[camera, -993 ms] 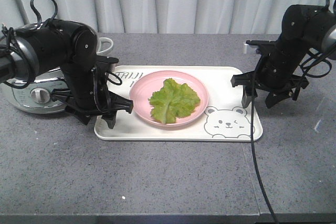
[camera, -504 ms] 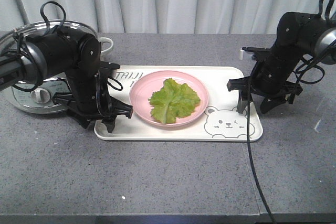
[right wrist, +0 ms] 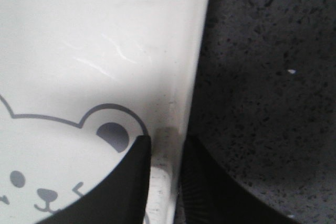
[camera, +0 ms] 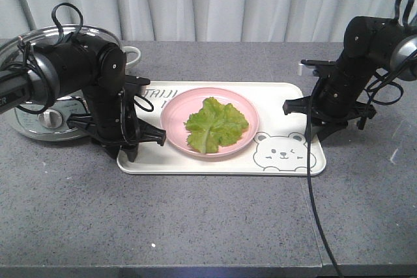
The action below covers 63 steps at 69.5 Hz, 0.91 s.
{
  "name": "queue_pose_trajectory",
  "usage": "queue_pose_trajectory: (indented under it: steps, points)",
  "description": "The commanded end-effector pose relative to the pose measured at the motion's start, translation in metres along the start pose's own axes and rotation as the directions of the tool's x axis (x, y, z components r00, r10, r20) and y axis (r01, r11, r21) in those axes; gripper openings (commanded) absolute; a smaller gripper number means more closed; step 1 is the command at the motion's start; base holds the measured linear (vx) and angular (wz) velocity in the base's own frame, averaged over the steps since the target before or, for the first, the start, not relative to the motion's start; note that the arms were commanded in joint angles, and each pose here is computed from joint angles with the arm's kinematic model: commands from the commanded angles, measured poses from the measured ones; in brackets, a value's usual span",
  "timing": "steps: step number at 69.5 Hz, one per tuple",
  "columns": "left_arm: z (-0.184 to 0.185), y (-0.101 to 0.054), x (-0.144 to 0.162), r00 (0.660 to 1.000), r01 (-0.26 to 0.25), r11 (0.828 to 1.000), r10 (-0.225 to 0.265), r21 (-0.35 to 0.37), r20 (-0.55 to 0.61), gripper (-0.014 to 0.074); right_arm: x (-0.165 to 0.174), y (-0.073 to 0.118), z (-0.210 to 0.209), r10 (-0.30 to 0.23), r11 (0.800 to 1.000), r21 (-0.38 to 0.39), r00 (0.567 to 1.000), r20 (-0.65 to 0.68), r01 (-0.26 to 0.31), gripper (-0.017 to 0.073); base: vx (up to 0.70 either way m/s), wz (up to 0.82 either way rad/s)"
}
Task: Transfer vegetables to tray and serve
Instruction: 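Close both grippers on the tray edges and lift the tray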
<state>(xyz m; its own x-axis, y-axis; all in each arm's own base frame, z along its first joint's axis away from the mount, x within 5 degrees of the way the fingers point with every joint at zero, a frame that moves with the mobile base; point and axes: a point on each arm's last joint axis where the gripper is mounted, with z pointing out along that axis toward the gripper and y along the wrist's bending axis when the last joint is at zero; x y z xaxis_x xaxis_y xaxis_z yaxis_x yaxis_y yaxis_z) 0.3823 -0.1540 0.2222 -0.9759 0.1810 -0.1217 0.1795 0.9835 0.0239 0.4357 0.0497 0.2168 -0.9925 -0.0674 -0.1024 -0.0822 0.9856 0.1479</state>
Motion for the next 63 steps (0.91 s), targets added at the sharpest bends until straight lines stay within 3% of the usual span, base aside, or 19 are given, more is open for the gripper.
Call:
queue_pose_trajectory:
  steps: [1, 8, 31, 63]
  points:
    - [-0.022, 0.0, -0.001, 0.998, -0.001, 1.0, -0.001, 0.02, 0.067, 0.0087, 0.005, 0.004, -0.031, -0.02, 1.0, -0.018, 0.999, 0.027, 0.021, 0.0015, 0.0, 0.0]
    - [-0.022, -0.002, -0.001, 0.998, 0.004, 0.999, -0.006, 0.044, 0.065, -0.0009, 0.005, 0.004, -0.031, -0.03, 0.999, -0.018, 0.999, 0.027, 0.03, -0.0012, 0.0, 0.0]
    - [-0.024, -0.016, 0.0, 0.996, -0.058, 0.985, 0.047, 0.164, 0.071, -0.0007, 0.005, 0.004, -0.031, -0.035, 0.999, -0.017, 0.999, 0.027, 0.035, -0.0006, 0.0, 0.0]
    - [-0.062, -0.044, -0.008, 0.973, -0.127, 0.968, 0.079, 0.218, 0.219, -0.0007, 0.013, 0.001, -0.065, -0.039, 0.999, 0.02, 0.994, 0.104, 0.037, -0.0006, 0.0, 0.0]
